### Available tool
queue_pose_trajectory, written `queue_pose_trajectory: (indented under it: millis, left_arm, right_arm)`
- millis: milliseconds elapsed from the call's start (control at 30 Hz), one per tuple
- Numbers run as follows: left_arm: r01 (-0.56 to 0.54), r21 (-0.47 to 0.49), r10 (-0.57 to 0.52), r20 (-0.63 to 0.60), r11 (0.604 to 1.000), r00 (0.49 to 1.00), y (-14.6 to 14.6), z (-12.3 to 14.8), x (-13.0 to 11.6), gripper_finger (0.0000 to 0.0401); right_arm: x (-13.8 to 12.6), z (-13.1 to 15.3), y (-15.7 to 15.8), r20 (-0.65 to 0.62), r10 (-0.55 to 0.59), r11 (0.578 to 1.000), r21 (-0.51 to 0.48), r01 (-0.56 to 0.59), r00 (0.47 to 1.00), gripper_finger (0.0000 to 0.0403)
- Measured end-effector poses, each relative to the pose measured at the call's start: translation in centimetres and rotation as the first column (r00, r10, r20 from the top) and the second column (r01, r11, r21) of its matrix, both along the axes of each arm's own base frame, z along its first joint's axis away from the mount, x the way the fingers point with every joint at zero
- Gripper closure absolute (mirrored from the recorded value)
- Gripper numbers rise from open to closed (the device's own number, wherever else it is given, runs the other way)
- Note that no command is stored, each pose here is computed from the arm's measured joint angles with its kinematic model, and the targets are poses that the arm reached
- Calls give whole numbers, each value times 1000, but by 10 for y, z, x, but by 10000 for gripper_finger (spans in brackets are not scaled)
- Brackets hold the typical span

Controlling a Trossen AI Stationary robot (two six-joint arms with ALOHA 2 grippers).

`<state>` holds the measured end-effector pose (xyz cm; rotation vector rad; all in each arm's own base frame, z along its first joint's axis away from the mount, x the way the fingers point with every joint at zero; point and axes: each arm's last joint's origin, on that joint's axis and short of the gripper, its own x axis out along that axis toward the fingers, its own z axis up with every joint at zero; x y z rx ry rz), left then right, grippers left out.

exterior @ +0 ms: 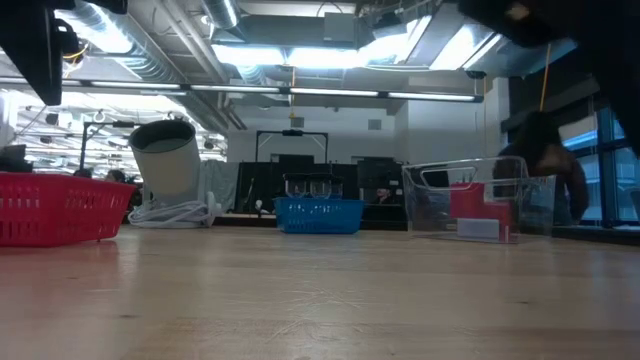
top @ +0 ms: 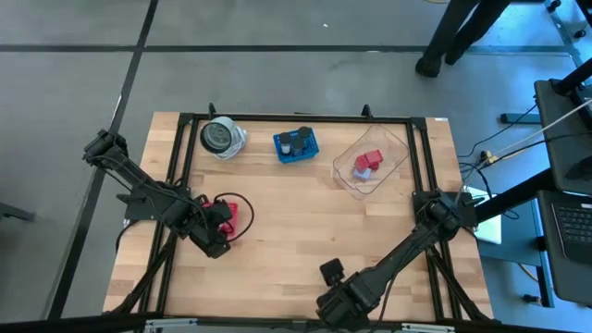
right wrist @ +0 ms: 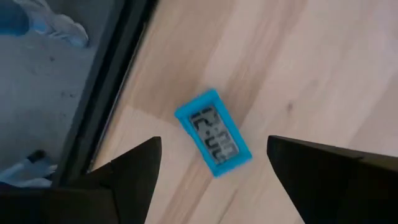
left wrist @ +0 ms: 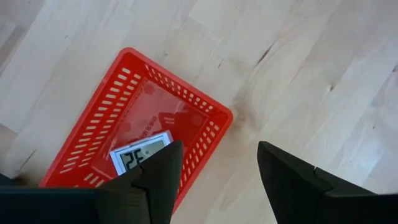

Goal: Pick & Place Office items
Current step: Put the blue digital alarm clock into the red basket

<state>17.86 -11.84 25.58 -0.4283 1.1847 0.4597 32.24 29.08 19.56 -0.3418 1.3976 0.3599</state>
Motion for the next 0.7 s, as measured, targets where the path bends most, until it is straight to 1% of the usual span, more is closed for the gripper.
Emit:
queue_pose_trajectory:
  millis: [100,167,333,433,533,700]
  left_arm:
    - [0,-1,0,2,1000,1000,0,0,0,196]
    - [-8,-1,8,9,1000,1000,0,0,1,196]
    - [-24,-8,24,40,1000,999,-1,1,3,196]
    - [-27,-23,29,58,999,998,-2,1,5,196]
    - [-28,-26,29,63,999,998,-2,1,5,196]
    - [-34,-16,35,90,999,995,-2,2,7,196]
  right_arm:
    - [0,-7,0,5,69,998,-9,-69,998,108]
    - [2,-9,0,29,91,996,4,-92,995,108]
    - [2,-19,-1,40,122,992,8,-123,992,108]
    - [-1,-30,-4,12,143,990,3,-143,990,108]
    - [-3,-39,-5,9,150,989,4,-150,989,108]
    - [-5,-45,-7,0,161,987,-6,-161,987,108]
